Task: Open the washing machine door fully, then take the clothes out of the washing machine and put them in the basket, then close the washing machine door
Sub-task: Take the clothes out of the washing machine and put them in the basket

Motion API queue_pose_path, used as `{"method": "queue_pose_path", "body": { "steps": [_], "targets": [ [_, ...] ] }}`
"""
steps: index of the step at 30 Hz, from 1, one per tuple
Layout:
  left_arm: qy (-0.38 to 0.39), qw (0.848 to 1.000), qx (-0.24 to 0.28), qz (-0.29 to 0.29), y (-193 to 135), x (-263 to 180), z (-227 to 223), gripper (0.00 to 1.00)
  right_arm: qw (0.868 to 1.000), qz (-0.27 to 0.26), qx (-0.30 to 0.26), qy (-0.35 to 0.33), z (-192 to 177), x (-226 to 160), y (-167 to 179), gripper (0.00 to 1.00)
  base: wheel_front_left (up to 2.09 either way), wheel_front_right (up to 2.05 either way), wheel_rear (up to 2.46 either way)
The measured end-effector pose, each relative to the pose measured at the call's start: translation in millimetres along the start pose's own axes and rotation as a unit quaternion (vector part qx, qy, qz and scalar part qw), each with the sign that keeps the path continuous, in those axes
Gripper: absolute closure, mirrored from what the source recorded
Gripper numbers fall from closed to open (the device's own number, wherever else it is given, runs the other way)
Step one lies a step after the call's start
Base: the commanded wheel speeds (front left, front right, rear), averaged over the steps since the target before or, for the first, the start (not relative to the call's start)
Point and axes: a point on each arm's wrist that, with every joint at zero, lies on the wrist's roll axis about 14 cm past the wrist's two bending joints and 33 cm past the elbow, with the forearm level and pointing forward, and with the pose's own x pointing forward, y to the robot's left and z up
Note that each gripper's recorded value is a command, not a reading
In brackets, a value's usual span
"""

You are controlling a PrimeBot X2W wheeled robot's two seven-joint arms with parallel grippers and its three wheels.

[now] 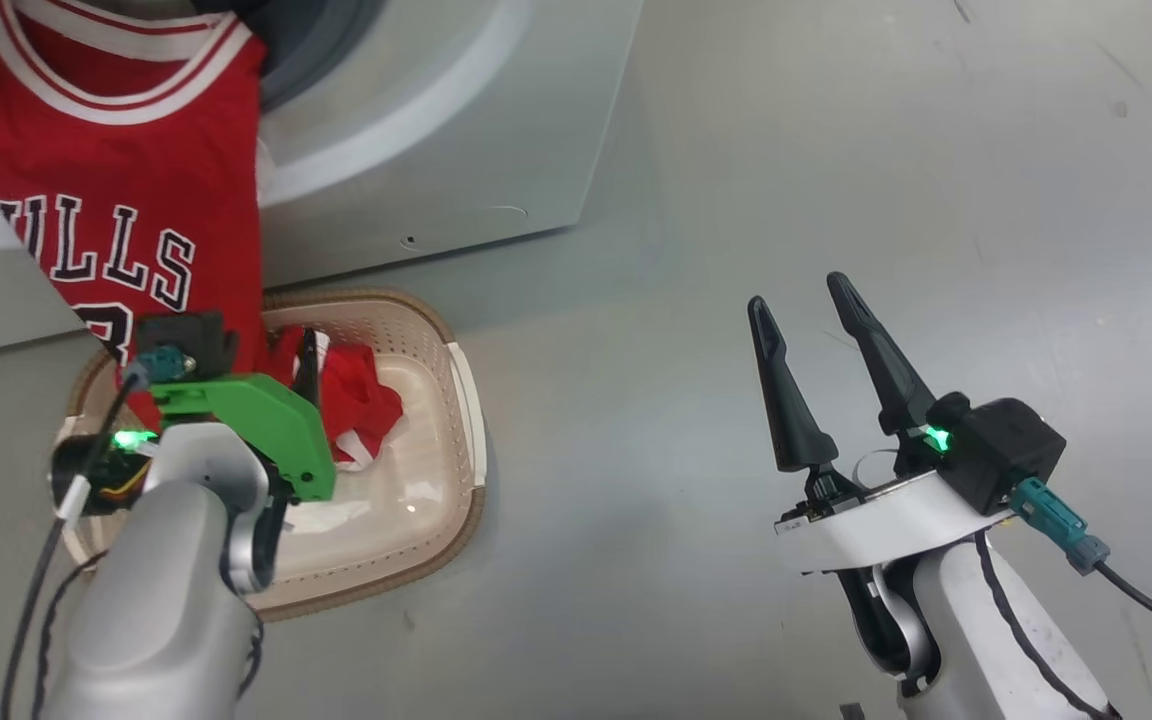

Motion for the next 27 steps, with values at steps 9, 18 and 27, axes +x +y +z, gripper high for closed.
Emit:
{"method": "queue_pose_path", "body": {
  "steps": [9, 18, 27],
  "targets": [
    [0.045, 0.999, 0.008, 0.026, 29, 47, -9, 0.00, 1.000, -0.028, 0.009, 0.010, -8, 9, -23, 0.00, 0.00, 0.00, 0.00],
    [0.065, 0.997, 0.007, 0.037, 42, 87, -14, 0.00, 0.998, -0.052, 0.010, 0.025, -19, 11, -43, 0.00, 0.00, 0.00, 0.00],
    [0.065, 0.996, 0.017, 0.057, 57, 114, -16, 0.00, 0.997, -0.070, 0.007, 0.032, -24, 14, -58, 0.00, 0.00, 0.00, 0.00]
  ]
}}
